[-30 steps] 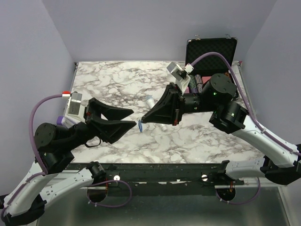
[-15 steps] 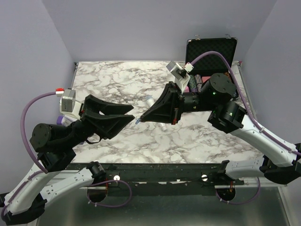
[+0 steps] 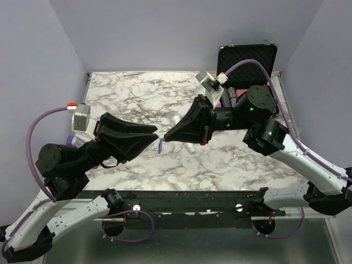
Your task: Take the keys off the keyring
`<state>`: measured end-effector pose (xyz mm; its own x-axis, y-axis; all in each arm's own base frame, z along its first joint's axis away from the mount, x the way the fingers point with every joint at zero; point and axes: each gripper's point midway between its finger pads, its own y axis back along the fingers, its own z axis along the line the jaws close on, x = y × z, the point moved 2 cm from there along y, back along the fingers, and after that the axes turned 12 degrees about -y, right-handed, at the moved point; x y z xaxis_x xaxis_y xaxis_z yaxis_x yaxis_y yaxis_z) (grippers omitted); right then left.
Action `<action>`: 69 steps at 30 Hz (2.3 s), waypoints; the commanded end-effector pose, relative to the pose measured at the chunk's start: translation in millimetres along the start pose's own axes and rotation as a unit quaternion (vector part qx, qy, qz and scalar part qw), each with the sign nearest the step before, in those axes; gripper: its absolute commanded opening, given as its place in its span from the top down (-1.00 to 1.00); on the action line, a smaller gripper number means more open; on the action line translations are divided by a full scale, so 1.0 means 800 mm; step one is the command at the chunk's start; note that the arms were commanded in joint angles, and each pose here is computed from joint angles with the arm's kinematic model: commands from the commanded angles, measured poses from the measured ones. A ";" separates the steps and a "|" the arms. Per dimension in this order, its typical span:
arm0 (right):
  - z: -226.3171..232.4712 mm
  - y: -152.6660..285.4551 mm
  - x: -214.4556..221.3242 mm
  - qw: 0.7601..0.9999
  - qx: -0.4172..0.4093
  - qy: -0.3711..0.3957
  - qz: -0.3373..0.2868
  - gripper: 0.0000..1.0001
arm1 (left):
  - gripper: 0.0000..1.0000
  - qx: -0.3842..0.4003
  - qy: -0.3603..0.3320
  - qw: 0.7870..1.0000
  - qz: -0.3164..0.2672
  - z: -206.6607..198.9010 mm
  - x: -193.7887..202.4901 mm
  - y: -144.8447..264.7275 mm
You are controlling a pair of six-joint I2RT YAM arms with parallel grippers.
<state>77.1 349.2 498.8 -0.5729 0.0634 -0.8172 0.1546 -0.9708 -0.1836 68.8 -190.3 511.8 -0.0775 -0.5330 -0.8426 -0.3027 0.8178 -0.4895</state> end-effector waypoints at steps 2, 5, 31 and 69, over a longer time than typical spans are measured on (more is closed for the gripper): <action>0.012 0.001 -0.017 1.000 -0.008 0.017 -0.024 0.98 | 0.23 0.013 0.009 1.000 0.024 -0.002 0.015 0.000; 0.011 0.000 -0.019 1.000 -0.007 0.016 -0.025 0.98 | 0.28 0.011 0.011 0.999 0.028 0.000 0.019 0.000; 0.006 -0.002 -0.017 0.999 -0.007 0.015 -0.030 0.98 | 0.63 0.020 0.013 0.999 0.034 -0.007 0.017 -0.002; -0.002 -0.008 -0.010 1.000 -0.008 0.003 -0.019 0.98 | 0.30 0.012 -0.006 1.000 0.017 -0.006 0.004 0.001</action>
<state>80.3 352.4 504.8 -0.5718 0.0943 -0.8150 0.1440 -0.9664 -0.2129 67.3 -197.4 501.7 -0.1016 -0.4901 -0.8657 -0.2828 0.8485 -0.4472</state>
